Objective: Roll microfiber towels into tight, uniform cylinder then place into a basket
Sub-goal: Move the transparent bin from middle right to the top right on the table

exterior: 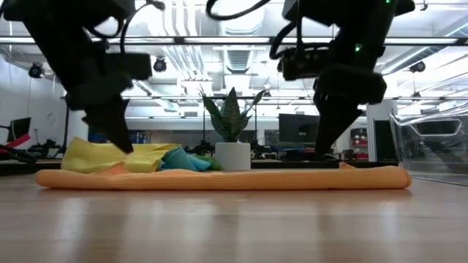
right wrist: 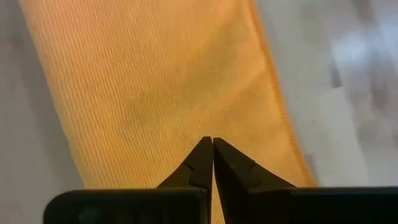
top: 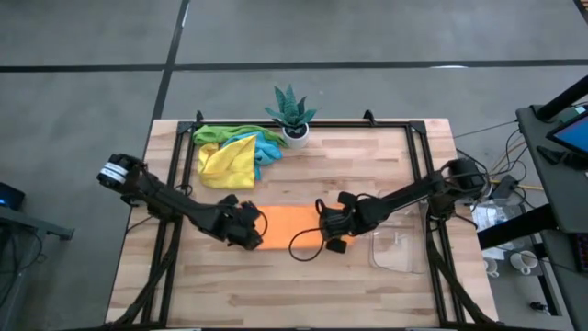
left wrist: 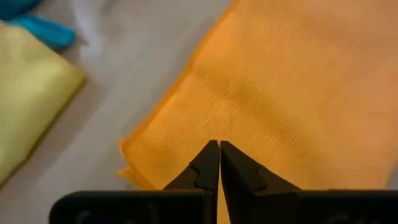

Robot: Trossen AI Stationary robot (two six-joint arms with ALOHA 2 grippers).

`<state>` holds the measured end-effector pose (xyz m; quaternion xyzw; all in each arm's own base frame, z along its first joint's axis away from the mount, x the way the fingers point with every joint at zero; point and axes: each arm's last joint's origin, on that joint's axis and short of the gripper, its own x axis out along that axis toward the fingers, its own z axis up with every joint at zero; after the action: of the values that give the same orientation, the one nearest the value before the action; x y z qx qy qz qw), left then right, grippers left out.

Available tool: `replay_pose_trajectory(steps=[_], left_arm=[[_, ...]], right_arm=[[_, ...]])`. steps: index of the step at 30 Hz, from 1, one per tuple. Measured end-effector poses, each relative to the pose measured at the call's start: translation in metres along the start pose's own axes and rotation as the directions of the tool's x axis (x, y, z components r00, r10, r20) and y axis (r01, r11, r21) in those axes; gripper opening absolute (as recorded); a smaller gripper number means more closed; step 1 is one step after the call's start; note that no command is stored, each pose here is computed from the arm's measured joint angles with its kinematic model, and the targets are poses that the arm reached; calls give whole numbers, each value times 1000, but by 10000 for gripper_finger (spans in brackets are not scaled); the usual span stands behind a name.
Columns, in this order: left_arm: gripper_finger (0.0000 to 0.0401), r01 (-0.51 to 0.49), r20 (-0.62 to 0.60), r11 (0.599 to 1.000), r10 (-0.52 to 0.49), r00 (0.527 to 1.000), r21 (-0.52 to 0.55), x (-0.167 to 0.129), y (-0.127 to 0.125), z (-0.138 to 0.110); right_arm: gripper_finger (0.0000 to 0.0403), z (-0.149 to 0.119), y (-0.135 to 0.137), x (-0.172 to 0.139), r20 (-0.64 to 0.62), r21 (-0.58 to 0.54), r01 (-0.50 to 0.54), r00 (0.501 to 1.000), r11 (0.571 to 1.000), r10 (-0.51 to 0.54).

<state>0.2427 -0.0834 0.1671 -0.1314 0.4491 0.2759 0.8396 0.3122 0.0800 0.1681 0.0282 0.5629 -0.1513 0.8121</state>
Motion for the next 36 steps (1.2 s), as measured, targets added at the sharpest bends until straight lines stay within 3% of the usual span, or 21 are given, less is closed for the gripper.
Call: replay_pose_trajectory(steps=[5, 10, 13, 15, 18, 21, 23, 27, 29, 32, 36], left_arm=[[0, -72, 133, 997, 72, 989, -3, -12, 8, 7], [0, -216, 349, 976, 199, 916, 9, -19, 15, 15], [0, -228, 424, 972, 186, 886, 51, -21, 14, 22], [0, -176, 459, 980, 116, 881, 90, -20, 11, 29], [0, 11, 490, 976, -120, 863, 220, -17, 8, 41], [0, 194, 529, 919, -359, 769, 343, -12, 13, 53], [0, 227, 572, 901, -413, 708, 370, -10, 21, 61], [0, 200, 672, 917, -391, 629, 345, -9, 40, 71], [0, 216, 689, 903, -424, 588, 372, -10, 47, 71], [0, 269, 695, 844, -535, 481, 463, -14, 52, 67], [0, 316, 639, 744, -668, 381, 590, -16, 56, 59]], right_arm=[[9, -9, -9, -8, 16, 27, 11, 1000, 1000, -11], [9, -20, -17, -14, 36, 63, 21, 999, 998, -23], [9, -25, -23, -23, 112, 85, 54, 992, 995, -64], [9, -28, -28, -29, 178, 104, 77, 979, 992, -95], [9, -34, -35, -39, 309, 152, 69, 944, 986, -113], [9, -41, -42, -45, 434, 148, -3, 899, 989, -62], [9, -45, -45, -49, 513, 129, -44, 858, 991, -29], [9, -52, -52, -55, 649, 89, -91, 761, 992, 11], [9, -53, -57, -59, 704, 82, -105, 710, 991, 17], [9, -54, -63, -64, 751, 52, -137, 658, 989, 51], [9, -53, -68, -65, 731, -77, -267, 640, 961, 236]])
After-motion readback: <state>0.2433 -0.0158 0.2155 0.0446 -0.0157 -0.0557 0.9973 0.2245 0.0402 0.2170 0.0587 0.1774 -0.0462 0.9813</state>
